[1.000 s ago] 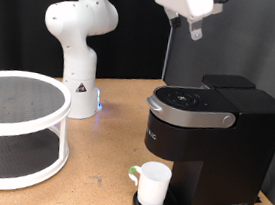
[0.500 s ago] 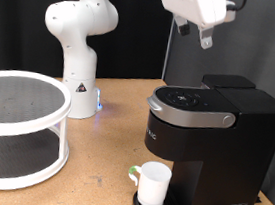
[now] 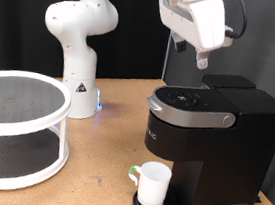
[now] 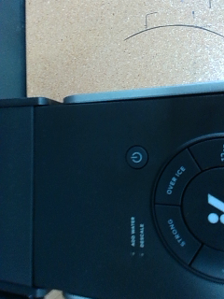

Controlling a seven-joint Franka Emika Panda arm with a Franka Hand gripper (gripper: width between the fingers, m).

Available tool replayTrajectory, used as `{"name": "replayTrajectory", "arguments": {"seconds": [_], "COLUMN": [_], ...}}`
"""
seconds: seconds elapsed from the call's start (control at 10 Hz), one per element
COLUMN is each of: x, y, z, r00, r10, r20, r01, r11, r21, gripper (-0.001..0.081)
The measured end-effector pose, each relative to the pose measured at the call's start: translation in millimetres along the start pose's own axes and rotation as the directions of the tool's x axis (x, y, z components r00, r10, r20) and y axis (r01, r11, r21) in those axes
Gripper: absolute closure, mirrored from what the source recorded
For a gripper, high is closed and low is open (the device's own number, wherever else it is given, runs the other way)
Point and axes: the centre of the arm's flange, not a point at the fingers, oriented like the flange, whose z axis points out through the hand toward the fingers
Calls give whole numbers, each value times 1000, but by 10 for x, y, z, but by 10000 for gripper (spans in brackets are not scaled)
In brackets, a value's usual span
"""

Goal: Make a cup of coffee with the keurig machine

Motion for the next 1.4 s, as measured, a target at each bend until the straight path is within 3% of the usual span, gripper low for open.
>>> {"name": "replayTrajectory", "arguments": {"seconds": [0.2, 0.3, 0.4, 0.6, 0.7, 0.8, 0.9, 1.4], "x": [-38, -65, -88, -114, -110, -100, -96, -145], "y": [9, 13, 15, 14, 7, -8, -26, -89], "z": [129, 204, 273, 414, 472, 514, 548, 722], "r00": [1000, 1000, 1000, 1000, 1000, 1000, 1000, 999], "r10": [-2, -5, -9, -15, -18, -22, -26, -31], "r20": [12, 20, 25, 17, 4, -6, -9, 13], "r01": [3, 6, 10, 15, 18, 22, 25, 32], "r11": [1000, 1000, 1000, 999, 998, 998, 997, 998], "r21": [-9, -14, -17, -40, -55, -67, -70, -60], "gripper": [32, 214, 214, 532, 532, 713, 777, 805]}}
